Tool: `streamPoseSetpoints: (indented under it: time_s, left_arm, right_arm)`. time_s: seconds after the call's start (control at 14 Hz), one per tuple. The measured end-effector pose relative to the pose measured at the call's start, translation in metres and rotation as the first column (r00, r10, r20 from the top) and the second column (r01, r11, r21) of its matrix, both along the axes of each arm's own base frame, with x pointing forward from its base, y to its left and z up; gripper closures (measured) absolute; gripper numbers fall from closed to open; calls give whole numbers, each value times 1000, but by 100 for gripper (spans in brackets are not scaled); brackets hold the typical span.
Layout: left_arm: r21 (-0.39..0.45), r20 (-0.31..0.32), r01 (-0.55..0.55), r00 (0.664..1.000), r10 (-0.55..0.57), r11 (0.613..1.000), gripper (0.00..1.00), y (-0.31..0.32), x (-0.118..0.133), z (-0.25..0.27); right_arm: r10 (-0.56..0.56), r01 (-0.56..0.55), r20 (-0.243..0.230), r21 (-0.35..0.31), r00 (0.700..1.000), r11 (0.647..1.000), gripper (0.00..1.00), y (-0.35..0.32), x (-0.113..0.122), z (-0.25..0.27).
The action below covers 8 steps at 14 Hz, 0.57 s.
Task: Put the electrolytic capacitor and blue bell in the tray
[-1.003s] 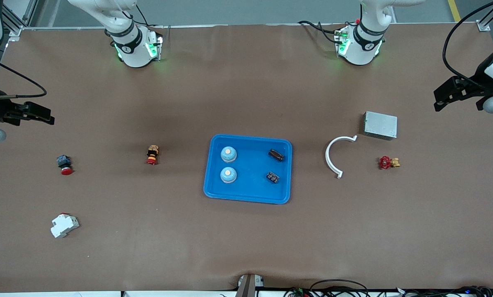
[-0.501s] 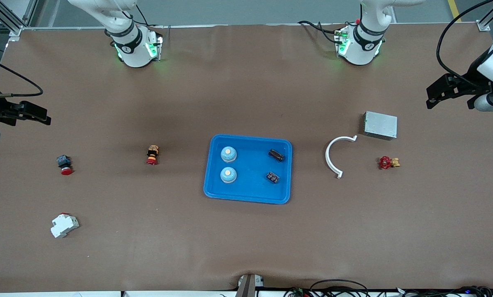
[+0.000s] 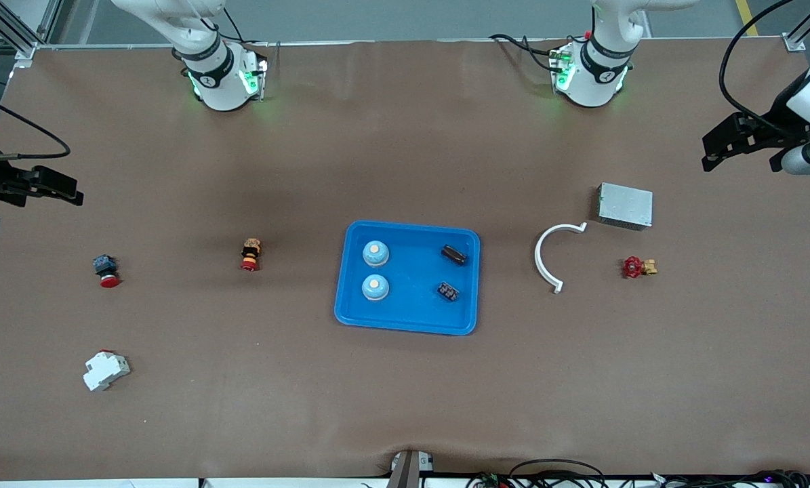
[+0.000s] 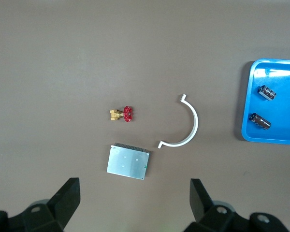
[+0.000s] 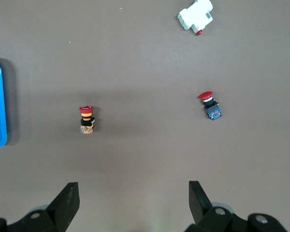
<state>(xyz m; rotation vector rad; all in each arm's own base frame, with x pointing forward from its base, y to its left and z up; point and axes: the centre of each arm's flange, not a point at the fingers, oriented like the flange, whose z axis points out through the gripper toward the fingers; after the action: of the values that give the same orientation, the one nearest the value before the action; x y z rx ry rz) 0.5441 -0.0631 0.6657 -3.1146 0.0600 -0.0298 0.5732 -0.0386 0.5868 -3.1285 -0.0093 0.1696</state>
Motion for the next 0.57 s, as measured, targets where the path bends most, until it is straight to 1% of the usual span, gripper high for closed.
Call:
streamPoseSetpoints:
  time_s: [0.57]
  left_arm:
    - [0,2,-8,1000,8,1000,0,5,0,1]
  right_arm:
    - [0,0,-1,0,1000,1000,0,0,0,0]
